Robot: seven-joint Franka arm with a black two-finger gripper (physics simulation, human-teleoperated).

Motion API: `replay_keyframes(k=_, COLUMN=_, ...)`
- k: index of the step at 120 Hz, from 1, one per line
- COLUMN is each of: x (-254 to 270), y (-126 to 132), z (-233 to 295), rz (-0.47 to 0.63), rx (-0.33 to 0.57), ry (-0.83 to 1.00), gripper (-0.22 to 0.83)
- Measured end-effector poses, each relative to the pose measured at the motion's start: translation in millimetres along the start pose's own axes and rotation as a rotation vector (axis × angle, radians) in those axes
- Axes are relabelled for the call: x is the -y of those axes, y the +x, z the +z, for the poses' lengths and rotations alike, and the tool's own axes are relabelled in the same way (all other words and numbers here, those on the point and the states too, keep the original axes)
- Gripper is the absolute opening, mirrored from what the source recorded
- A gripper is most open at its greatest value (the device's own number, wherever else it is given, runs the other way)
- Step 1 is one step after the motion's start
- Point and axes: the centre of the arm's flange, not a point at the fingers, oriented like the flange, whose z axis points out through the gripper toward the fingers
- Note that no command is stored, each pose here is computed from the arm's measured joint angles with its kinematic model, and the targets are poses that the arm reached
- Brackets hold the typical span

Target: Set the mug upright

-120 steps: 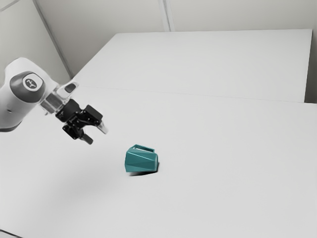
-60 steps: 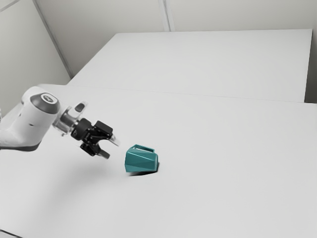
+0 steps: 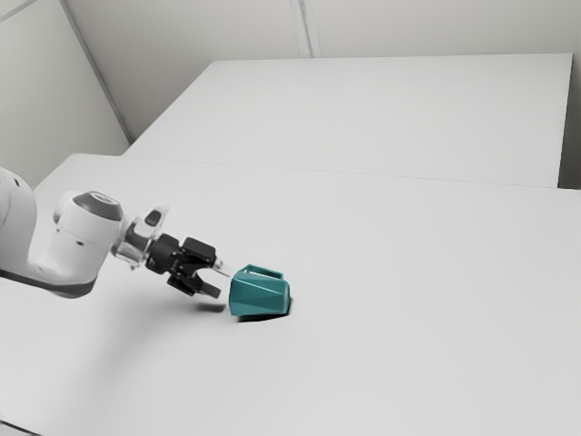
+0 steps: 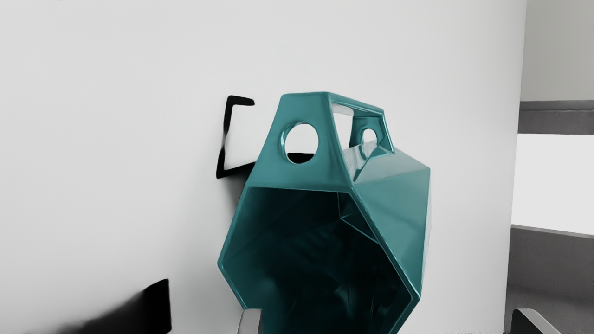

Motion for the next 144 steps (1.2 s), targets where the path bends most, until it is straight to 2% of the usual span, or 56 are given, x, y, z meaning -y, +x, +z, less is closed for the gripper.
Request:
replay_keyframes(k=32, x=-8.3, y=1.4, z=16.5, rz=0.103, rx=0.009, ry=-0.035, gripper=0.59)
replay_keyframes(k=62, x=-4.7, y=7.1, z=33.4, rz=0.143, rx=0.009, ry=-0.058, gripper=0.56)
replay_keyframes(k=73, x=-4.4, y=7.6, z=35.3, rz=0.156, rx=0.005, ry=-0.065, gripper=0.48)
replay_keyframes(k=95, x=-6.6, y=12.1, z=30.9, rz=0.188, rx=-0.010, ry=-0.069, gripper=0.23)
replay_keyframes(k=112, x=-4.5, y=11.4, z=30.6, rz=0.197, rx=-0.013, ry=-0.077, gripper=0.07)
replay_keyframes(k=123, x=-3.7, y=11.0, z=31.6, rz=0.202, rx=-0.012, ry=-0.081, gripper=0.00)
replay_keyframes(k=144, x=-4.9, y=11.1, z=31.7, rz=0.217, rx=-0.012, ry=-0.083, gripper=-0.06)
